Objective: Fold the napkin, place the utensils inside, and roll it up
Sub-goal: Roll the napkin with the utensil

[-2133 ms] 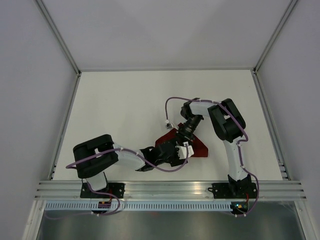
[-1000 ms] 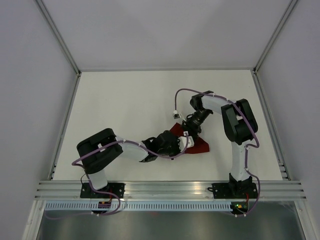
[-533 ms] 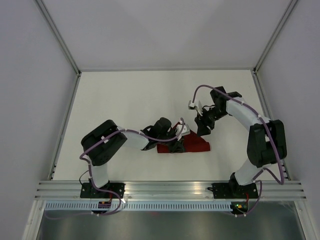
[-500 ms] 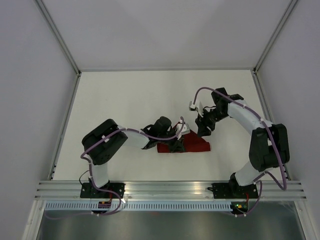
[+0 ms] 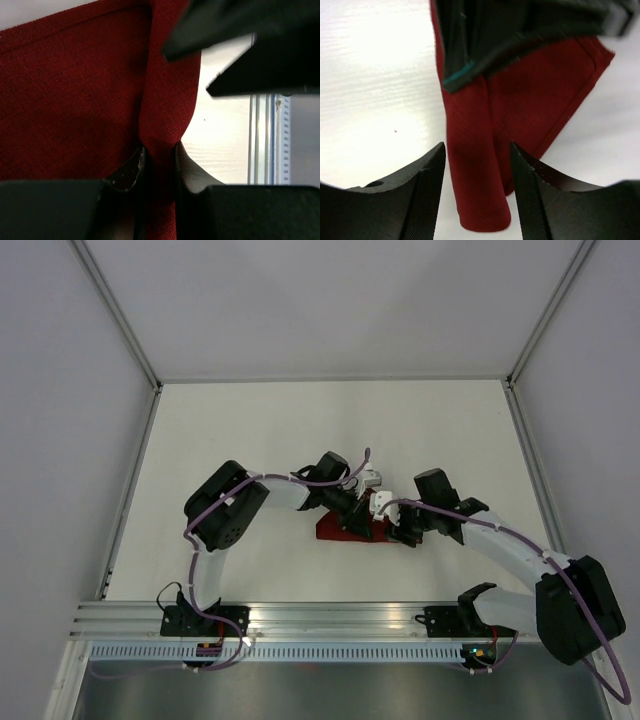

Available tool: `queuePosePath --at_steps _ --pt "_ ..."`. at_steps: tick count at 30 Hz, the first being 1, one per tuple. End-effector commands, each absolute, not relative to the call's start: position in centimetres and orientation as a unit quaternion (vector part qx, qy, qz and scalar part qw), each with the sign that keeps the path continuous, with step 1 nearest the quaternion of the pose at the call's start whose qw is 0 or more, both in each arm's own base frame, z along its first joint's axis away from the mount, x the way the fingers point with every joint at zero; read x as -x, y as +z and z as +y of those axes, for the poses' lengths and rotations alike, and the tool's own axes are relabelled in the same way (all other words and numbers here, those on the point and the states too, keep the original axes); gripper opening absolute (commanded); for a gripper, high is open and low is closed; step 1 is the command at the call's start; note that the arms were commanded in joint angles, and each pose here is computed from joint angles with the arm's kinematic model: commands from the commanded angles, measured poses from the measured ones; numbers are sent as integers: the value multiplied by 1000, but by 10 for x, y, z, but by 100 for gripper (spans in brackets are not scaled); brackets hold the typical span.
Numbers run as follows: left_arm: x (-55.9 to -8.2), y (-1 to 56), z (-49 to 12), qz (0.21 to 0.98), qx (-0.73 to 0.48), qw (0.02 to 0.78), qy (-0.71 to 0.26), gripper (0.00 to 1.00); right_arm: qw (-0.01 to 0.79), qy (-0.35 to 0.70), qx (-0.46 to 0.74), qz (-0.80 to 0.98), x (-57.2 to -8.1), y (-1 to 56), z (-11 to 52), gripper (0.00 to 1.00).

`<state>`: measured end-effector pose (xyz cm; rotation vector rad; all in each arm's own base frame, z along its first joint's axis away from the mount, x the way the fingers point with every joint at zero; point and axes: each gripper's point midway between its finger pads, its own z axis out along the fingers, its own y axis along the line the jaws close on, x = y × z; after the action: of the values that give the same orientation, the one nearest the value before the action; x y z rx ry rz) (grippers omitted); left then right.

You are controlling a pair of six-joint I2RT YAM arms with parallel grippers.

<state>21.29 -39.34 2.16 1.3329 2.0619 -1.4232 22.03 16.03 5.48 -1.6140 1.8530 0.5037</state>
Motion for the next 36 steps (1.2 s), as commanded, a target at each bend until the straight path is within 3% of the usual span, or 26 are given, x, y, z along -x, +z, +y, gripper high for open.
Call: queuePosePath --at_steps 1,18,21,24,25,29,36 --pt "-187 -26 -358 796 -399 24 -455 2 393 144 624 660 -238 74 184 60" --pt "-194 -30 -366 815 -364 -2 -450 3 362 109 672 636 -214 30 205 57" --pt "-193 -24 -368 810 -368 0 -456 9 357 103 672 640 -215 24 203 54" --pt "-192 -13 -370 801 -372 4 -469 25 346 103 673 646 -214 17 201 45" --pt "-192 -13 -370 801 -372 3 -469 25 342 103 674 647 -213 16 200 45" --pt "-196 2 -372 795 -379 22 -473 42 326 105 679 649 -209 11 197 26" --pt "-212 34 -376 791 -382 69 -472 56 284 129 693 650 -196 5 196 17"
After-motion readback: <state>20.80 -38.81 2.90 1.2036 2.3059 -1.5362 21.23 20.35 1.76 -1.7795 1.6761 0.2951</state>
